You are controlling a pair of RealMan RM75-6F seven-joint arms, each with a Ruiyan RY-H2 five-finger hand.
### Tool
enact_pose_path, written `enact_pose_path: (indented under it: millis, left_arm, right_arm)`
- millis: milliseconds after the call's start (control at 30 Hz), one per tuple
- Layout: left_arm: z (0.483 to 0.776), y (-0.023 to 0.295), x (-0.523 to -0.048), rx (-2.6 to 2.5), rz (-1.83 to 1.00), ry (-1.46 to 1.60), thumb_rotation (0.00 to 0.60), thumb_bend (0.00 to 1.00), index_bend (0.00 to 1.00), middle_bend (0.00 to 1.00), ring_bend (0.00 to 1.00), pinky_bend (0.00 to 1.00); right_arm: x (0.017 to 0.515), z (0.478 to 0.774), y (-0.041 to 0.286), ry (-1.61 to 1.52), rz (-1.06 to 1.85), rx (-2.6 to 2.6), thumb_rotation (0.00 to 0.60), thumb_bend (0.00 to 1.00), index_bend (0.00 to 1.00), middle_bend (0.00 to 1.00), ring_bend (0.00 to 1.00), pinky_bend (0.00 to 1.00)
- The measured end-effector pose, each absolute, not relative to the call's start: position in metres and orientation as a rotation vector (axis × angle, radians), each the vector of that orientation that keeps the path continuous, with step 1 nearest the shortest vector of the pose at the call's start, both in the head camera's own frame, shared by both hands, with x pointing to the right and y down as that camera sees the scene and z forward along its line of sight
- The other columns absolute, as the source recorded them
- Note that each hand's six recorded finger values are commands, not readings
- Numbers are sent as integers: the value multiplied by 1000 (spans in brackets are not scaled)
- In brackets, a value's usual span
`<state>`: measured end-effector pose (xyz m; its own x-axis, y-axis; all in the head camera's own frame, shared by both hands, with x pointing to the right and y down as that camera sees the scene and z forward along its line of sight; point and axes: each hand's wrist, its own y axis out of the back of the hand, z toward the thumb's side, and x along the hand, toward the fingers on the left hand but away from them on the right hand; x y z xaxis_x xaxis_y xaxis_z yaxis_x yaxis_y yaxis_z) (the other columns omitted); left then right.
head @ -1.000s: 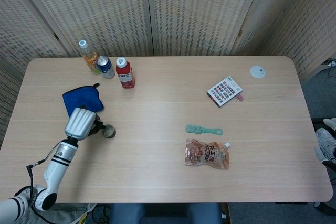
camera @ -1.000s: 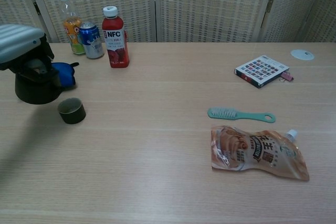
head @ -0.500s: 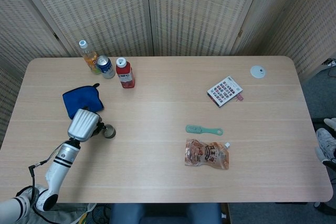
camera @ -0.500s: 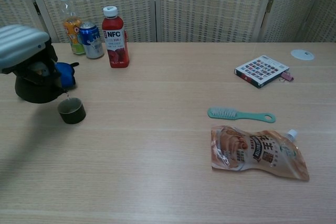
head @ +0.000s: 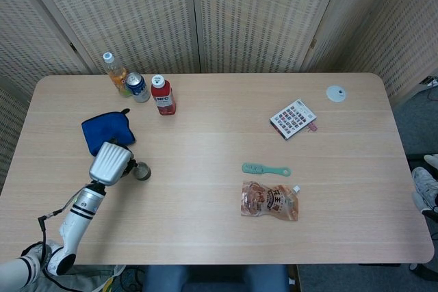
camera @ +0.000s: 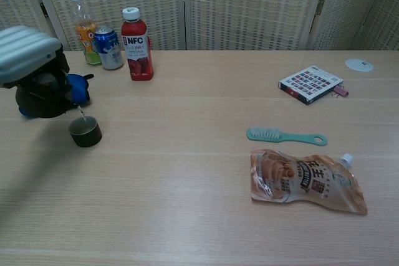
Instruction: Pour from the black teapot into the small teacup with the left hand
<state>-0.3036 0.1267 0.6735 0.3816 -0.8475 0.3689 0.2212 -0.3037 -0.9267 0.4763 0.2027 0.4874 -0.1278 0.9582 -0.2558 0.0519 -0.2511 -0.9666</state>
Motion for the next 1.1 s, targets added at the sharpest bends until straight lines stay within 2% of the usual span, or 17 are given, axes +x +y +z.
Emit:
enact_pose_path:
  millis: [1100]
  left_arm:
    - [675,129,-305,-1439,-1163,533,598,416,1000,1000,1000,507]
  right_arm:
    - [477,487,204,-1206,1485,-1356,600,214,238,220,130,156]
